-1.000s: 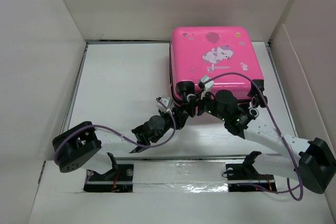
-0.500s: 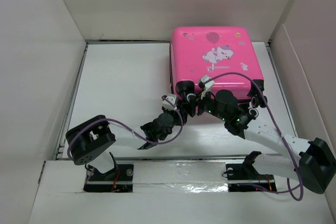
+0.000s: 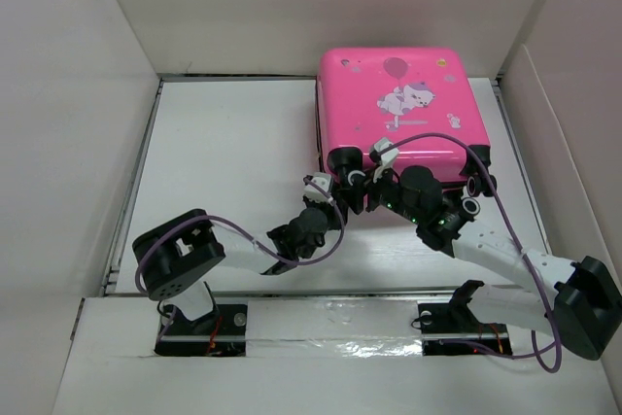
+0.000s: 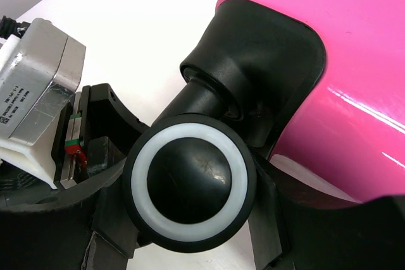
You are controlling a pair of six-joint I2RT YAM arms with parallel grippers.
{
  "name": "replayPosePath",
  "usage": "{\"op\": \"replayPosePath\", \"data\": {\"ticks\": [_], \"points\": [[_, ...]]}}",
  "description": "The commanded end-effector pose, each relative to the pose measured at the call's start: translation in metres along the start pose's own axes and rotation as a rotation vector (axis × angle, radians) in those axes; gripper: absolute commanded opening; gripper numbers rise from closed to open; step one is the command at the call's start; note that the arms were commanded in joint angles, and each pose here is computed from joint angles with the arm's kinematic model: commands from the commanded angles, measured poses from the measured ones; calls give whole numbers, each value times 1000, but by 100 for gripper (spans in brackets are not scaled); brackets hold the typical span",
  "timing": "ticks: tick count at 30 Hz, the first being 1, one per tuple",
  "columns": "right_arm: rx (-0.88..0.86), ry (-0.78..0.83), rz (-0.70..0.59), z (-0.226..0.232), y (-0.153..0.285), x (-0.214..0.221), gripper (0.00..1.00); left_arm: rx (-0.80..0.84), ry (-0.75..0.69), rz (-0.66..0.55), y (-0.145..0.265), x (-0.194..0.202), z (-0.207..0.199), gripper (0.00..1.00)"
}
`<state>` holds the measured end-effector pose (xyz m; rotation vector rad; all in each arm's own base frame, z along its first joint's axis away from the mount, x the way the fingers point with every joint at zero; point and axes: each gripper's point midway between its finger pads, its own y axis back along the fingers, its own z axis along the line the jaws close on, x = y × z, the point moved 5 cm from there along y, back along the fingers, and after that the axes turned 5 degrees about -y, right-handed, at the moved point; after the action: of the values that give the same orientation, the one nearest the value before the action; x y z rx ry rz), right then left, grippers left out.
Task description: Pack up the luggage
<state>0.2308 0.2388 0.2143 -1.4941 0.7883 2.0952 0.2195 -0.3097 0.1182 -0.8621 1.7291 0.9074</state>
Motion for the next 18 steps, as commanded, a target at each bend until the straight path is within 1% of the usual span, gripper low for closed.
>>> {"op": "replayPosePath", "data": {"ticks": [1,2,5,7,8,11,14,18], "points": [[-183,14,-225,40,4,-62,0,40,133,-202,-13,-59,-25,28],[-183,14,-225,40,4,-61,0,37,152,-225,-11,-62,-23,25],[-195,0,-242,44,6,-63,0,24,228,-281,-8,-68,-20,20],[-201,-10,-252,45,7,-64,0,26,248,-308,-9,-70,-20,20],[-205,-14,-254,46,7,-64,0,35,278,-347,-8,-76,-20,20],[-228,-33,-251,51,6,-63,0,55,320,-400,-7,-84,-22,19],[-243,-40,-242,55,4,-60,0,74,334,-416,-9,-88,-27,19],[-265,-40,-242,63,6,-59,0,48,335,-423,-13,-88,-26,18]]}}
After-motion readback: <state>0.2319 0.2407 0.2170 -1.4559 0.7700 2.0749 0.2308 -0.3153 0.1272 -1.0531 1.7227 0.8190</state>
